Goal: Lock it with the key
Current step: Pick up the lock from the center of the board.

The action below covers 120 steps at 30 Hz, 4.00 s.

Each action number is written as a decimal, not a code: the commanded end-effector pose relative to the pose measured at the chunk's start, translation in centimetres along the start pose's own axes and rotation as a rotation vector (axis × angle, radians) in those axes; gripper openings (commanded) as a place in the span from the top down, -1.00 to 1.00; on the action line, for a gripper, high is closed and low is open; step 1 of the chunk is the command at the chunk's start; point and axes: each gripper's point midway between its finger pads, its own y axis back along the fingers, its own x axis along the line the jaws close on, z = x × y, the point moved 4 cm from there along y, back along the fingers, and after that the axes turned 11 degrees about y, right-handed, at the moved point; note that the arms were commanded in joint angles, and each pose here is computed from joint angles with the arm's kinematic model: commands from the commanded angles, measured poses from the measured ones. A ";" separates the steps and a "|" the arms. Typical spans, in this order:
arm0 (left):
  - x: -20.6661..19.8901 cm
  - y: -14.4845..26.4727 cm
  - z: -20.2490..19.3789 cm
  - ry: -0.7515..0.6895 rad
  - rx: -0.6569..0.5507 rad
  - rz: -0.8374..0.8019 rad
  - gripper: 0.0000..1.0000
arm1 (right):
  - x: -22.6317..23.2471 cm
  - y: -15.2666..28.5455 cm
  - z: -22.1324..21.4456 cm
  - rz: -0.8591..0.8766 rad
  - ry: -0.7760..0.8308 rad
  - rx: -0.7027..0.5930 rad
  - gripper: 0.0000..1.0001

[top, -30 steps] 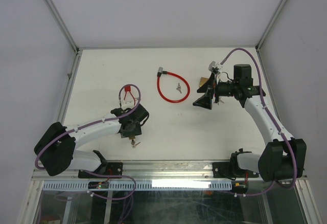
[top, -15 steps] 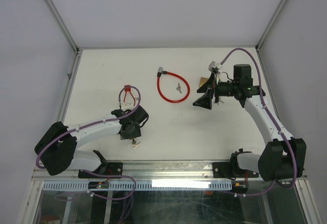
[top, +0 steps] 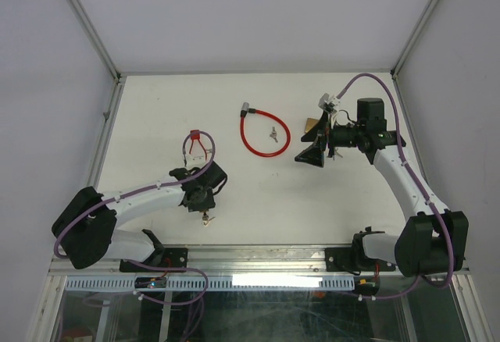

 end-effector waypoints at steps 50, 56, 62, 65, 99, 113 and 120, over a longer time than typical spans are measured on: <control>-15.9 3.2 -0.5 -0.597 -0.098 -0.996 0.81 | 1.5 -3.5 -3.9 0.274 0.635 0.053 -0.89; -16.1 3.3 -0.7 -0.617 -0.099 -1.034 0.81 | 1.6 -4.2 -5.2 0.306 0.706 0.109 -0.90; -16.2 3.5 -0.9 -0.635 -0.102 -1.064 0.81 | 1.5 -4.8 -5.9 0.333 0.695 0.134 -0.89; -16.2 3.7 -1.0 -0.644 -0.106 -1.079 0.81 | 1.3 -5.1 -6.2 0.347 0.678 0.130 -0.88; -16.3 4.7 -1.3 -0.710 -0.132 -1.168 0.82 | 1.3 -9.9 -9.4 0.586 0.742 0.177 0.08; -16.3 5.1 -1.2 -0.712 -0.143 -1.184 0.82 | 1.6 -10.7 -9.8 0.597 0.730 0.184 0.57; -16.3 5.0 -1.3 -0.704 -0.142 -1.187 0.78 | 1.8 -10.5 -9.1 0.585 0.749 0.177 1.00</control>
